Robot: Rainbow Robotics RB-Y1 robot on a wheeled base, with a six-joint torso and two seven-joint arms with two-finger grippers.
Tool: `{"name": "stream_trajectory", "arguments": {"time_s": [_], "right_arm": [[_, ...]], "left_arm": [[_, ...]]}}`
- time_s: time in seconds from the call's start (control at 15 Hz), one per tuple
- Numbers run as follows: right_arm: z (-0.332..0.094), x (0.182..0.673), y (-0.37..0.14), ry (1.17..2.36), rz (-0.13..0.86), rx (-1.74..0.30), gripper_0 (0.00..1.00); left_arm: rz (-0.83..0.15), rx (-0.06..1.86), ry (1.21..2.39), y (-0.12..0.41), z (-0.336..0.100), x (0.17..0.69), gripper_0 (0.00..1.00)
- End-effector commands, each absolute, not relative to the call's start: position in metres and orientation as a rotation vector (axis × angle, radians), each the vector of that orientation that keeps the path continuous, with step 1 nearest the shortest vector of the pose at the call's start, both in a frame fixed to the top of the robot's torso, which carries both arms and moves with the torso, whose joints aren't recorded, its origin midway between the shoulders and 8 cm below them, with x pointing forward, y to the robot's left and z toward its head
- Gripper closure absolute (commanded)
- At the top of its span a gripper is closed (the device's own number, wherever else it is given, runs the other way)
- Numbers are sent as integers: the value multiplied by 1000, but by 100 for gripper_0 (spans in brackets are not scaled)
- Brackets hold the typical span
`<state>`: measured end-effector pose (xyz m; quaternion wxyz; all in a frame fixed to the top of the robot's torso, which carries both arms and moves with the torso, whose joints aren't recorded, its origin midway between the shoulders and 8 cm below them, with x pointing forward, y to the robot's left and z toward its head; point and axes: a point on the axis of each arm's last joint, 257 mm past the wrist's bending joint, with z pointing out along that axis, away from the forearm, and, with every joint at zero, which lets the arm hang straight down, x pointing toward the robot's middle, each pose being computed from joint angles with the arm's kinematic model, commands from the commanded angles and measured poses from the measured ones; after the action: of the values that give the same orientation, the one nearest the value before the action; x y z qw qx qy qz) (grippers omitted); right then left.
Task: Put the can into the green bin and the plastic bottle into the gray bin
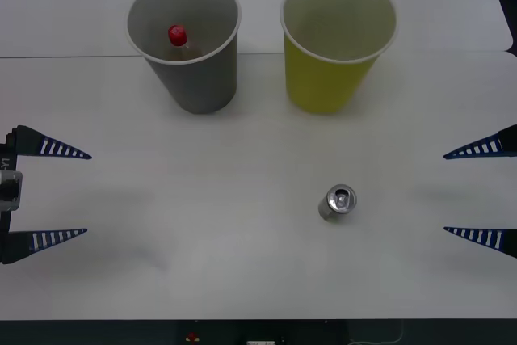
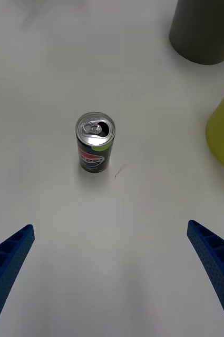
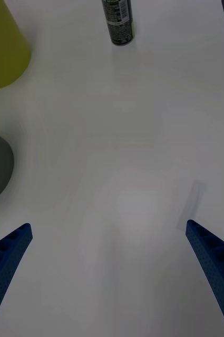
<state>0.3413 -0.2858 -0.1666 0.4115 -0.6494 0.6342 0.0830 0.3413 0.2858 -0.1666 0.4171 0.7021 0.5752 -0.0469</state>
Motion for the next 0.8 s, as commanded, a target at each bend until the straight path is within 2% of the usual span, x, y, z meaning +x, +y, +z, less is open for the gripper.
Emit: {"name": "stream_trajectory", "arguments": {"time_s": [0.07,0.33,0.53,0.8], "right_arm": [[-167,341,-286,1596,209,-1634,0],[-155,340,-278,1568,244,-1598,0],[-162,343,-285,1587,247,-1582,0],[-181,340,-283,1611,327,-1531,0]], "left_arm": [[-118,1762,1444,286,-167,341,0],[-118,1762,1444,286,-167,341,0],[-118,1762,1444,286,-167,341,0],[-118,1762,1444,286,-167,341,0]]}}
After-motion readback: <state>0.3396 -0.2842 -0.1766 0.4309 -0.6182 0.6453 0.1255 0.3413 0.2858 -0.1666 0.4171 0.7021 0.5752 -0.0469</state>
